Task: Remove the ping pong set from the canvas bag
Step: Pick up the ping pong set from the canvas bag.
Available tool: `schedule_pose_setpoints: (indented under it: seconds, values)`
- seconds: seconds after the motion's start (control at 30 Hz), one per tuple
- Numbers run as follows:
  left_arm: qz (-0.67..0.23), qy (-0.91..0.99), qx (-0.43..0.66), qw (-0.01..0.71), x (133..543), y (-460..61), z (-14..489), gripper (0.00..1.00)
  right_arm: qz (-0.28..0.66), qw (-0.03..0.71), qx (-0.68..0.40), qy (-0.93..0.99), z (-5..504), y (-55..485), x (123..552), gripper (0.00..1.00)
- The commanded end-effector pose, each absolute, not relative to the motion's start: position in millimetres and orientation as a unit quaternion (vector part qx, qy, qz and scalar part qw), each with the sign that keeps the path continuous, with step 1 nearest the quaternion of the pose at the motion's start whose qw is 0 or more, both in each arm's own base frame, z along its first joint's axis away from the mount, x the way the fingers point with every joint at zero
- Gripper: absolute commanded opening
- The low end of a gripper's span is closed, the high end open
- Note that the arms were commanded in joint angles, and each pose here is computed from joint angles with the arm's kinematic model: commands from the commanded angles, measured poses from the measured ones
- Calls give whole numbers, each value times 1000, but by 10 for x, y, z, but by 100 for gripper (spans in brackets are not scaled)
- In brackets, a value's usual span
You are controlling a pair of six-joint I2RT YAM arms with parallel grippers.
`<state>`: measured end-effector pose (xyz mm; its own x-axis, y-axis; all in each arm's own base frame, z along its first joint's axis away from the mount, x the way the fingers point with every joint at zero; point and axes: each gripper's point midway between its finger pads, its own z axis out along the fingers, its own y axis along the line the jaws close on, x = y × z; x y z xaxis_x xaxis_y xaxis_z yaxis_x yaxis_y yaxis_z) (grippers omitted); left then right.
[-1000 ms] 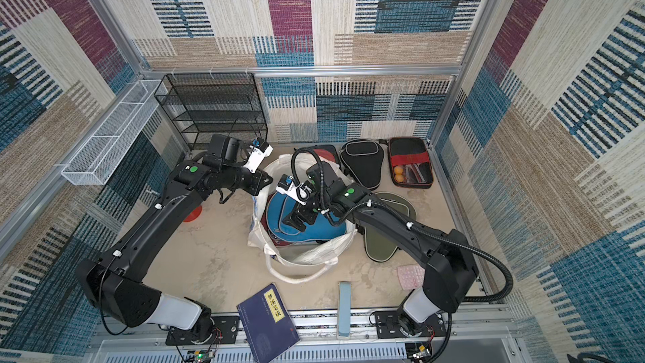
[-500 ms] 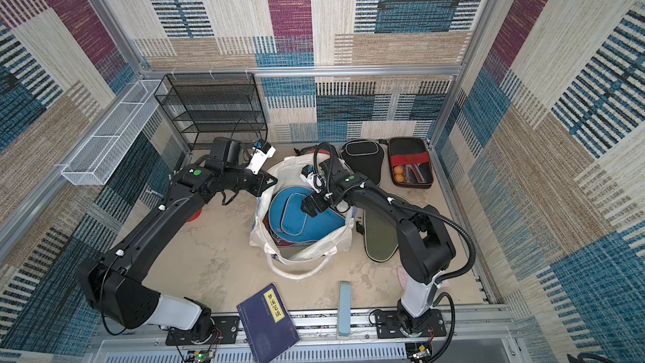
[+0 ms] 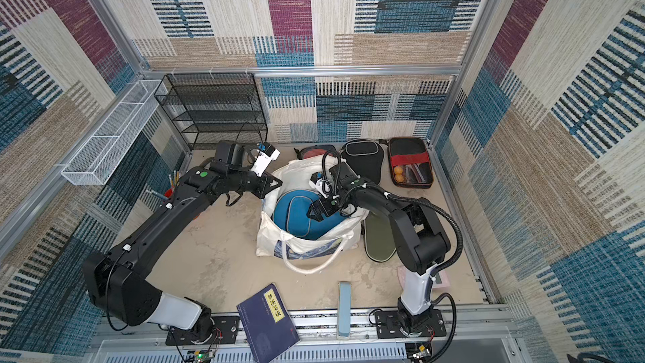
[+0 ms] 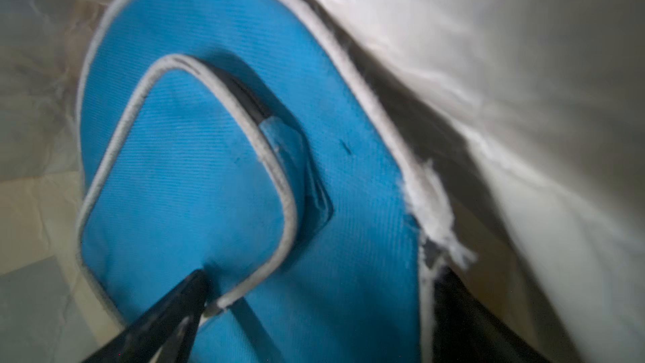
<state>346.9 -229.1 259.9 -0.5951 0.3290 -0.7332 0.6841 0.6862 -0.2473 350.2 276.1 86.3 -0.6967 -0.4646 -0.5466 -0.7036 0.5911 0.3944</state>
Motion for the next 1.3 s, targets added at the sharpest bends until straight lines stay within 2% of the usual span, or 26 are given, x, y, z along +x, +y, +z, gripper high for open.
schedule_pose_setpoints:
  seconds: [0.0,0.27,0.3,0.7,0.97,1.23,1.27]
  values:
    - [-291,808,327,395,3543,-2428,2875,0,368,149,-343,851,861,2867,3234,76]
    - [-278,813,316,402,3590,-2320,2851,0,352,183,-350,849,1169,2833,3307,2]
    - [-274,815,313,403,3594,-2293,2851,0,348,190,-352,848,1236,2829,3316,0]
    - [-232,826,298,420,3600,-2002,2884,0,325,364,-412,770,2373,2746,3224,0]
    - [-212,820,331,417,3629,-1997,2808,0,302,417,-398,759,2703,2672,3290,0]
    - [-177,821,333,428,3749,-1882,2821,0,296,473,-353,751,3330,2618,3461,0]
    - [-176,820,331,432,3755,-1875,2855,5,298,480,-348,748,3419,2606,3464,0]
